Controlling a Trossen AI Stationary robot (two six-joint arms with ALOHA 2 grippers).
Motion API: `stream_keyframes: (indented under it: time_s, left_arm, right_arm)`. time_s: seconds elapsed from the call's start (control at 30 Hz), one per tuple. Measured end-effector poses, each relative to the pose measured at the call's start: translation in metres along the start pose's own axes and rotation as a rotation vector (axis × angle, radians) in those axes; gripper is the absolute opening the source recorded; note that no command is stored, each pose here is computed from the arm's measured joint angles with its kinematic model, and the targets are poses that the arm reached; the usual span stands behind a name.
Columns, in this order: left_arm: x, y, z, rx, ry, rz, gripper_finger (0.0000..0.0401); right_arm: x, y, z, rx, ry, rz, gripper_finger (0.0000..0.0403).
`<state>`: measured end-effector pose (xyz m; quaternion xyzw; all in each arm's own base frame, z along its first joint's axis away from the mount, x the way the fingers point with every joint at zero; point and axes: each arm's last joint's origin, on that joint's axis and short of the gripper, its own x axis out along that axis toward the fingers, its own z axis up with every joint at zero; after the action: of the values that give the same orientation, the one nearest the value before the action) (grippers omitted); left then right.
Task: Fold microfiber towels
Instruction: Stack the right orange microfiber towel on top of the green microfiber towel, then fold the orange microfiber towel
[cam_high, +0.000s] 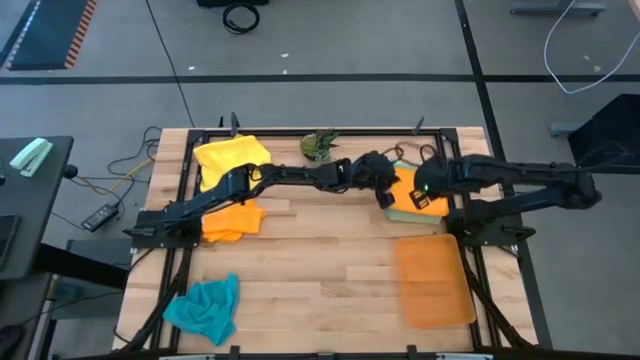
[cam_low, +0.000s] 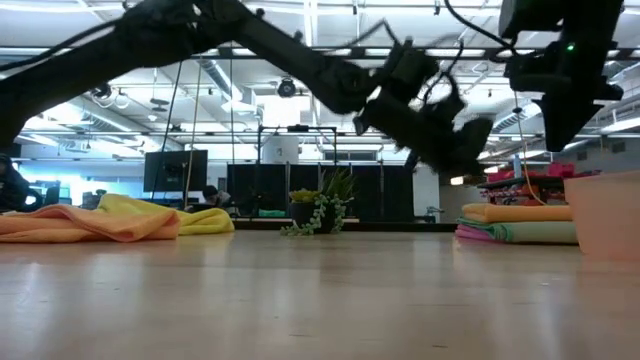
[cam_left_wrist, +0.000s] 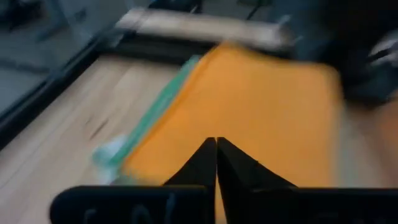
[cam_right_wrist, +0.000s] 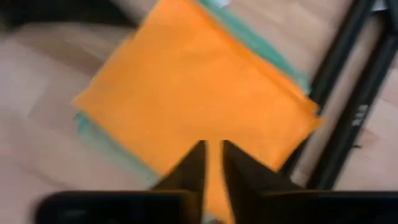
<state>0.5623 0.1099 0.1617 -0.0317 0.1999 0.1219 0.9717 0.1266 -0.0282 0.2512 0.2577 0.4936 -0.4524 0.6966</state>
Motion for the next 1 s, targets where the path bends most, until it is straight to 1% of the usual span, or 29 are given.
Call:
stream_keyframes:
  time_s: [0.03, 0.07, 0.1, 0.13, 0.23, 0.33, 0.4, 0.5, 0.67, 0.77, 0.87, 0.97, 1.0]
  left_arm:
    - [0.003, 0.005, -0.005, -0.006, 0.013, 0.008, 0.0010]
    - [0.007, 0.010, -0.009, -0.011, -0.004, 0.019, 0.0012]
    - [0.010, 0.015, -0.012, -0.015, -0.018, 0.025, 0.0015]
    - [0.012, 0.018, -0.016, -0.020, 0.003, 0.022, 0.0017]
    - [0.019, 0.023, -0.028, -0.056, 0.009, -0.012, 0.0013]
    - [0.021, 0.023, -0.033, -0.071, 0.020, -0.042, 0.0006]
    - [0.024, 0.020, -0.034, -0.055, -0.008, -0.047, 0.0011]
    - [0.025, 0.017, -0.041, -0.052, 0.035, -0.051, 0.0017]
    - [0.021, 0.014, -0.045, -0.049, 0.132, -0.051, 0.0006]
    - [0.009, 0.014, -0.030, -0.049, 0.168, -0.049, 0.0014]
    - [-0.013, 0.014, 0.000, -0.037, 0.177, -0.049, 0.0033]
    - [-0.041, 0.012, 0.023, -0.022, 0.265, -0.050, 0.0046]
    - [-0.052, 0.011, 0.027, -0.009, 0.324, -0.052, 0.0049]
  right_arm:
    - [-0.001, 0.004, -0.004, -0.003, -0.014, 0.013, 0.0025]
    - [-0.002, 0.007, -0.007, 0.000, -0.033, 0.020, 0.0014]
    - [-0.004, 0.009, -0.009, 0.008, -0.053, 0.023, 0.0012]
    - [-0.005, 0.010, -0.011, 0.014, -0.071, 0.028, 0.0012]
    - [-0.010, 0.015, -0.015, 0.022, -0.124, 0.056, 0.0011]
    - [-0.011, 0.015, -0.015, 0.026, -0.145, 0.060, 0.0008]
    - [-0.011, 0.015, -0.015, 0.030, -0.149, 0.055, 0.0007]
    - [-0.010, 0.015, -0.014, 0.040, -0.150, 0.052, 0.0007]
    - [-0.010, 0.015, -0.014, 0.039, -0.151, 0.054, 0.0006]
    - [-0.010, 0.015, -0.013, 0.032, -0.157, 0.054, 0.0006]
    - [-0.011, 0.016, -0.012, 0.021, -0.179, 0.055, 0.0006]
    - [-0.011, 0.018, -0.011, 0.007, -0.198, 0.070, 0.0006]
    - [-0.011, 0.019, -0.010, 0.001, -0.203, 0.079, 0.0006]
